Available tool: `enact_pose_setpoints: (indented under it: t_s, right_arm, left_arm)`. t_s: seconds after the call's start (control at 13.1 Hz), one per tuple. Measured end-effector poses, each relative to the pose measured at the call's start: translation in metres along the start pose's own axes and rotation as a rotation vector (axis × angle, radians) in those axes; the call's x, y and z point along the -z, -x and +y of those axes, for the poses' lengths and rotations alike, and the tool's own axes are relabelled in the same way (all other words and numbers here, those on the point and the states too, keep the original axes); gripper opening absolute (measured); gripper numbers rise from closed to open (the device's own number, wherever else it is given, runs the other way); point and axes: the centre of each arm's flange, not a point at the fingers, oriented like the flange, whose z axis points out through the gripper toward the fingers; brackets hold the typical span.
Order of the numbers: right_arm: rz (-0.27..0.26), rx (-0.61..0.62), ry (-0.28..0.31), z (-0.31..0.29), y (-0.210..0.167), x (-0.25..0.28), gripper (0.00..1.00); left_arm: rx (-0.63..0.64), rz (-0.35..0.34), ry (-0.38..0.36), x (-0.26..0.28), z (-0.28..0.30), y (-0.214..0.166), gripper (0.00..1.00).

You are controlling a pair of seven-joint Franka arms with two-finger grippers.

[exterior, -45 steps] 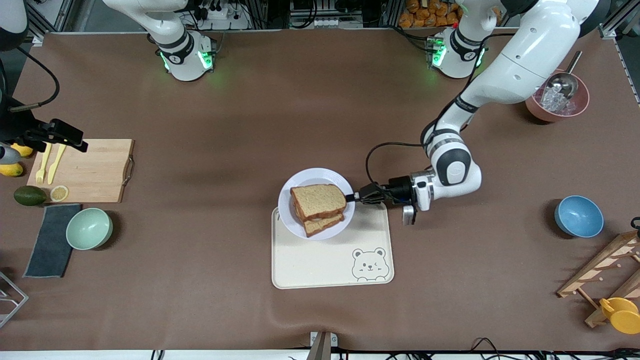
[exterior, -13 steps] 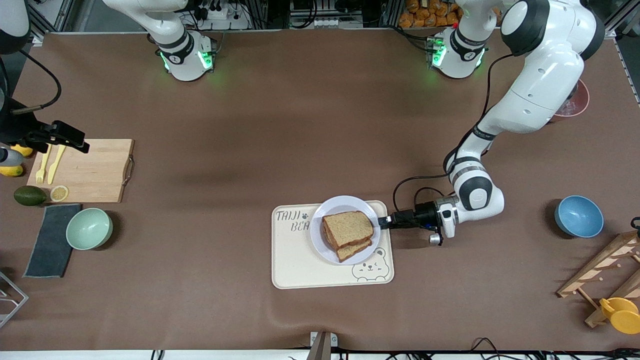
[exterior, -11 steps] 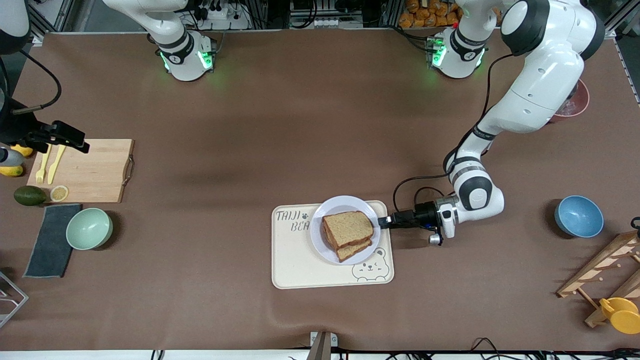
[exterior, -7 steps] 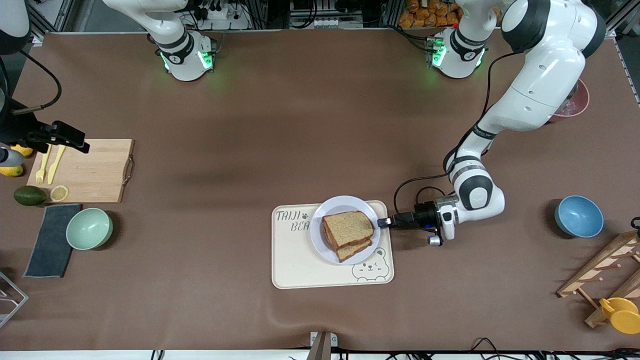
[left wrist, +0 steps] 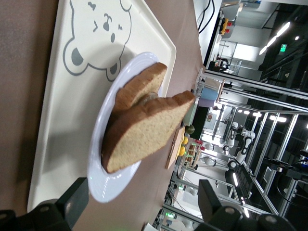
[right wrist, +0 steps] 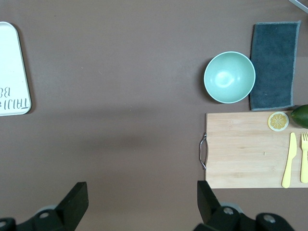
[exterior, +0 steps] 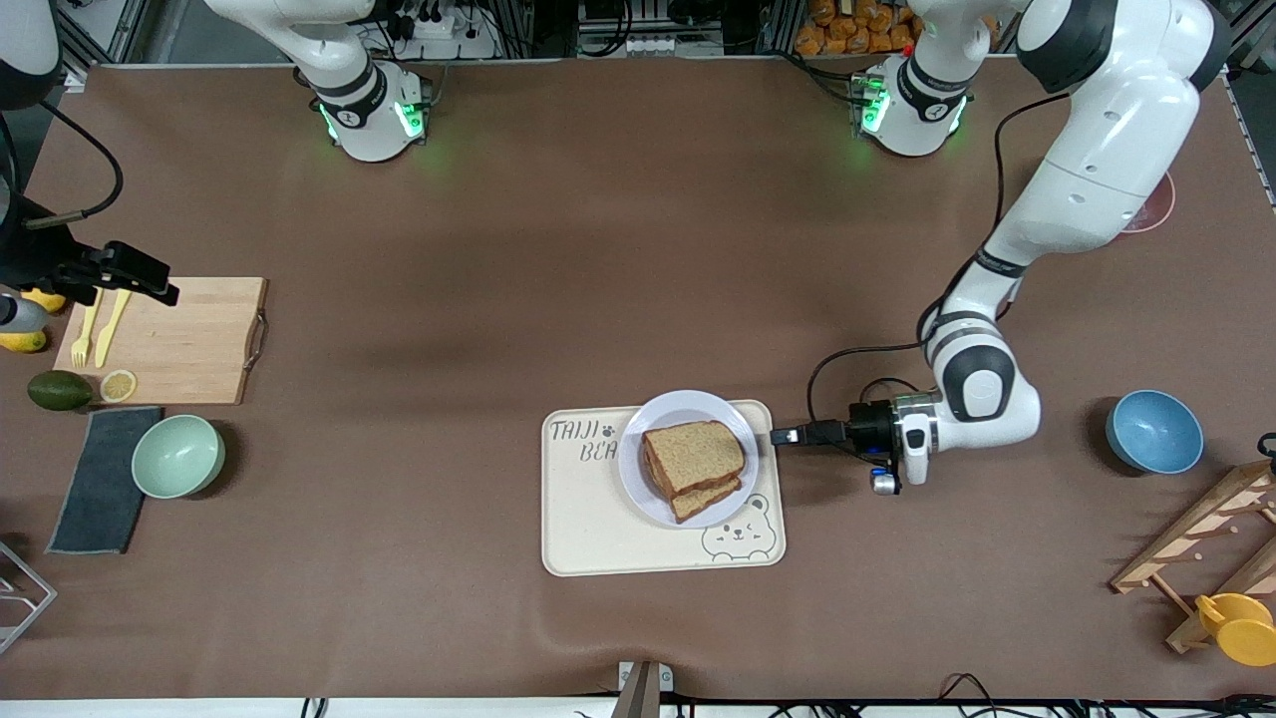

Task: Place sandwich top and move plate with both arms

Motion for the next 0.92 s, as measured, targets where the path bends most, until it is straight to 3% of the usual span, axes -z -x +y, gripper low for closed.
enact_pose_setpoints:
  t_s: [0.31,0.92]
  right_arm:
    - [-0.001,0.000,0.000,0.000,0.000,0.000,1.00]
    - [-0.003,0.000,0.000,0.000,0.000,-0.001,1.00]
  left_arm:
    - [0.017,-0.033,-0.090,0.035,0.050,0.003,1.00]
    - [0.079,-0.072,-0.354,0.091,0.159,0.042,1.00]
